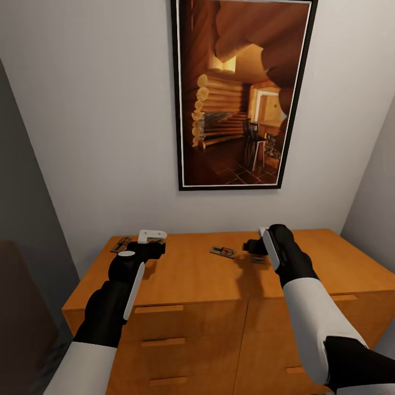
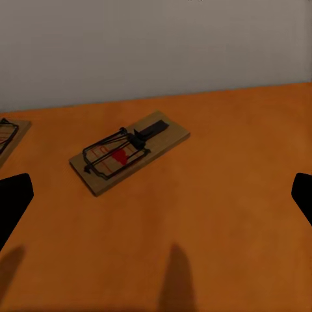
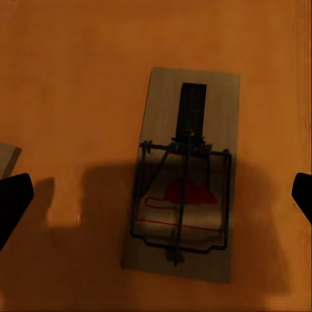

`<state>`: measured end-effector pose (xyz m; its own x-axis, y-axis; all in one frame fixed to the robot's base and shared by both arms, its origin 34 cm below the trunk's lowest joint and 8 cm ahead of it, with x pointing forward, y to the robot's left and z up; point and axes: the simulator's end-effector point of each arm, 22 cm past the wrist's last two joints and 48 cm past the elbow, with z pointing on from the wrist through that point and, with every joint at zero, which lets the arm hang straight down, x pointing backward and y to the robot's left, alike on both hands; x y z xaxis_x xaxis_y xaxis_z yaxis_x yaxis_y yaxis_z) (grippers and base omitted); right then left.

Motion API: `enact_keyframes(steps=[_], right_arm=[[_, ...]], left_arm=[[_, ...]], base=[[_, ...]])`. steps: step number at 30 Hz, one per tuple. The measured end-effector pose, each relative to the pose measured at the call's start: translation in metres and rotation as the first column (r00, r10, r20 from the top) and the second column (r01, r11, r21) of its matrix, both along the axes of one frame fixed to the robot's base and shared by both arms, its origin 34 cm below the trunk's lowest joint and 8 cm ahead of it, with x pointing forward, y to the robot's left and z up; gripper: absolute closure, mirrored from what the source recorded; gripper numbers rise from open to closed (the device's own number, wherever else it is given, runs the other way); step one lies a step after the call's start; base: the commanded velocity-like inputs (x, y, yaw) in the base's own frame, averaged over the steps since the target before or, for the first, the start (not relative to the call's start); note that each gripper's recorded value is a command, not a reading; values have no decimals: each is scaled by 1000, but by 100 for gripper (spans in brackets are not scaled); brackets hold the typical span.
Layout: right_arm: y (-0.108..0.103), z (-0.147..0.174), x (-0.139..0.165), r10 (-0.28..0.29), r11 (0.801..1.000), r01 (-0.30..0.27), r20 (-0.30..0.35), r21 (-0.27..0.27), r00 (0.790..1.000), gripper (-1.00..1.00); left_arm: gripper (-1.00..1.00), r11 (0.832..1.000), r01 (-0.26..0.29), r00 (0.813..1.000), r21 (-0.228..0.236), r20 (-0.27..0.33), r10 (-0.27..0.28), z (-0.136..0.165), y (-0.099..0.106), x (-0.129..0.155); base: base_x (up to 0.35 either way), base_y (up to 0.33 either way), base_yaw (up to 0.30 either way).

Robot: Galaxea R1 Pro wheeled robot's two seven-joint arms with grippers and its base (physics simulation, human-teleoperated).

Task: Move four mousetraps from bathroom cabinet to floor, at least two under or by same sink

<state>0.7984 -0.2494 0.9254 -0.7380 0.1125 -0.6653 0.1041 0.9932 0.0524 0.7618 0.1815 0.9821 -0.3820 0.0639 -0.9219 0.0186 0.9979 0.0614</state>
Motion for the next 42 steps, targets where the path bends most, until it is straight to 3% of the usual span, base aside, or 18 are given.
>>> enact_keyframes(steps=[13, 42], right_arm=[[-17, -4, -2, -53, 997, 53, -7, 47, 999, -100], [-13, -5, -2, -53, 997, 54, -10, 59, 999, -100]], left_arm=[[-100, 1000, 0, 1000, 0, 0, 0, 0, 0, 0], [-100, 1000, 0, 1000, 0, 0, 0, 0, 0, 0]], base=[[0, 0, 0], [0, 0, 0]])
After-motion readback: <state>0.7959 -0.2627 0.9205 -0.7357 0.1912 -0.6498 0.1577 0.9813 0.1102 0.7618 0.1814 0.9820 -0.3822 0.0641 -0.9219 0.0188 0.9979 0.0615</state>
